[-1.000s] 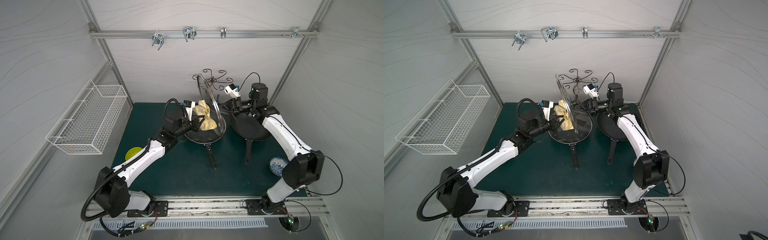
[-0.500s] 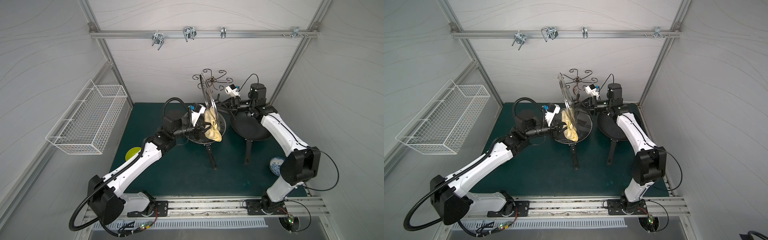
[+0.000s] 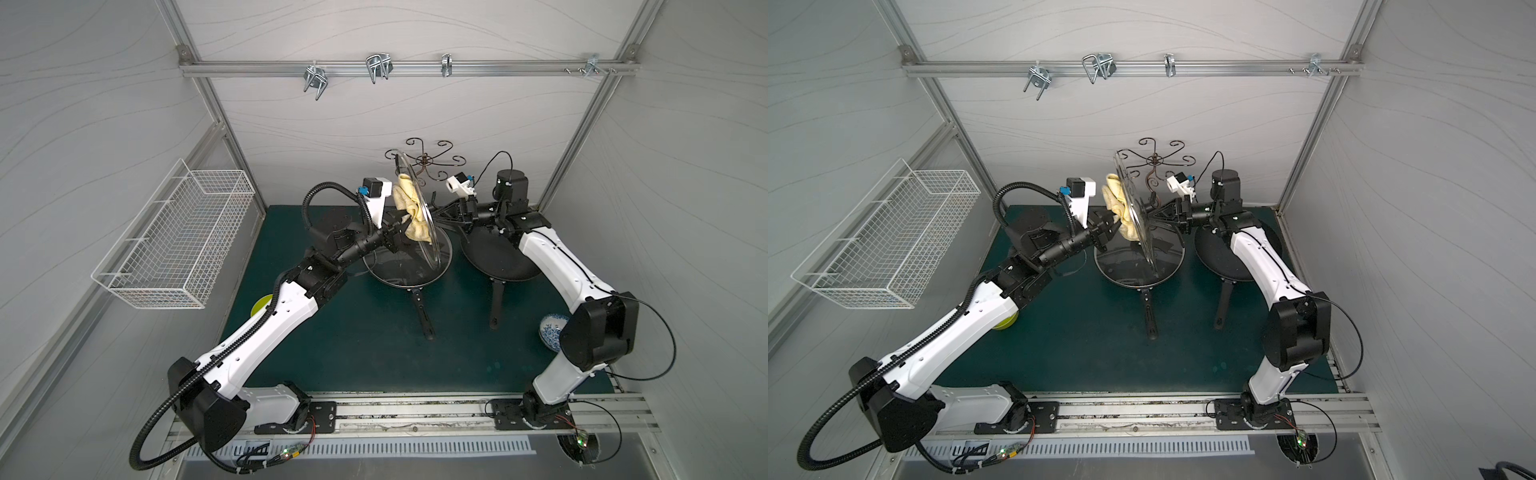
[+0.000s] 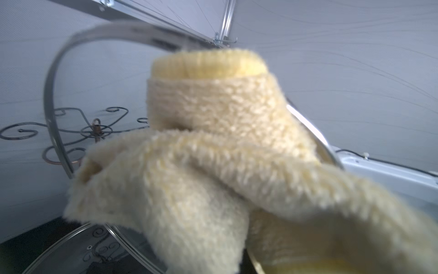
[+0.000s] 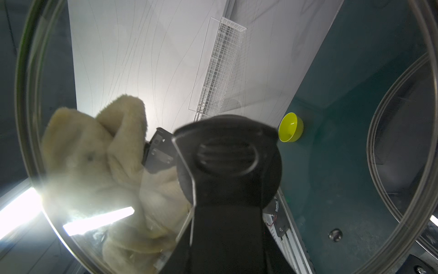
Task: Wipe the pot lid with a cloth
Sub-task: Wipe the pot lid.
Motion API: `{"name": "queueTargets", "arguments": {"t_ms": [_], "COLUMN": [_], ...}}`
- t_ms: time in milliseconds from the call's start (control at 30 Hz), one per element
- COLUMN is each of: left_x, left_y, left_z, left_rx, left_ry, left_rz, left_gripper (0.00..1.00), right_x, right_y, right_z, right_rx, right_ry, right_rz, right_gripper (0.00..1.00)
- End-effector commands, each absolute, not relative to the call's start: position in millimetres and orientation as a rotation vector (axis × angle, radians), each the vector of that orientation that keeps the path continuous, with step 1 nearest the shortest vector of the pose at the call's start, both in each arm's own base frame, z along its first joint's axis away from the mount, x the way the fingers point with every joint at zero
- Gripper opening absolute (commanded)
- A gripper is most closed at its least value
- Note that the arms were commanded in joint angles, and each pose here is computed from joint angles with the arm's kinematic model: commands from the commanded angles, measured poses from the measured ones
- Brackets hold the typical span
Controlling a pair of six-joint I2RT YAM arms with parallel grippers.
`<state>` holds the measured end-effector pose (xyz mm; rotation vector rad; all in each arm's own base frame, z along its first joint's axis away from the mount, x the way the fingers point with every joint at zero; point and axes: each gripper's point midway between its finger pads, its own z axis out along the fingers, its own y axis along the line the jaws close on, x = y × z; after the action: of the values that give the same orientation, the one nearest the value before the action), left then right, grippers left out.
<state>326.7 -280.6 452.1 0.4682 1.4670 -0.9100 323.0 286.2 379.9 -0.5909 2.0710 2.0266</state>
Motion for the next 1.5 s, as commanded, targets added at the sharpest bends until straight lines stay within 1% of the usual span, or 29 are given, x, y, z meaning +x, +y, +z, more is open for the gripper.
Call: {"name": "queueTargets", "arguments": {"t_ms": [0,100,267,467,667,800,900,1067,1267,1467], "left_x": [346,361,397,429,439,436,427,410,376,339], "left_y": [-258,-256,-251,-240,-243,-250,-262,-278,-298,-318], "left_z": [510,516,503,465,424,400,387,367,353,357], "left_rx": [0.281,0.238,0.136,0.012,-0.008,0.004,0.066,0.151,0.297,0.494], "left_ry": [1.327,1.334,1.416,1.495,1.605,1.659,1.677,1.72,1.751,1.698], "left_rz": [-0.867,-0.853,-0.855,-0.867,-0.888,-0.938,-0.993,-1.061,-1.082,-1.084], "left_gripper": [0.0,0.0,0.0,0.0,0.0,0.0,0.0,0.0,0.0,0.0], "right_x": [277,264,253,249,250,252,257,275,311,336], "right_y": [282,285,287,286,287,287,289,289,283,275], "right_z": [429,433,442,452,467,471,472,475,472,466], "right_rx": [-0.906,-0.965,-1.019,-1.046,-1.059,-1.055,-1.033,-0.963,-0.804,-0.702], "right_ry": [1.832,1.807,1.776,1.745,1.706,1.693,1.695,1.691,1.702,1.703], "right_rz": [1.985,1.999,2.003,1.99,1.974,1.963,1.96,1.948,1.955,1.939], "right_gripper": [0.0,0.0,0.0,0.0,0.0,0.0,0.0,0.0,0.0,0.0]}}
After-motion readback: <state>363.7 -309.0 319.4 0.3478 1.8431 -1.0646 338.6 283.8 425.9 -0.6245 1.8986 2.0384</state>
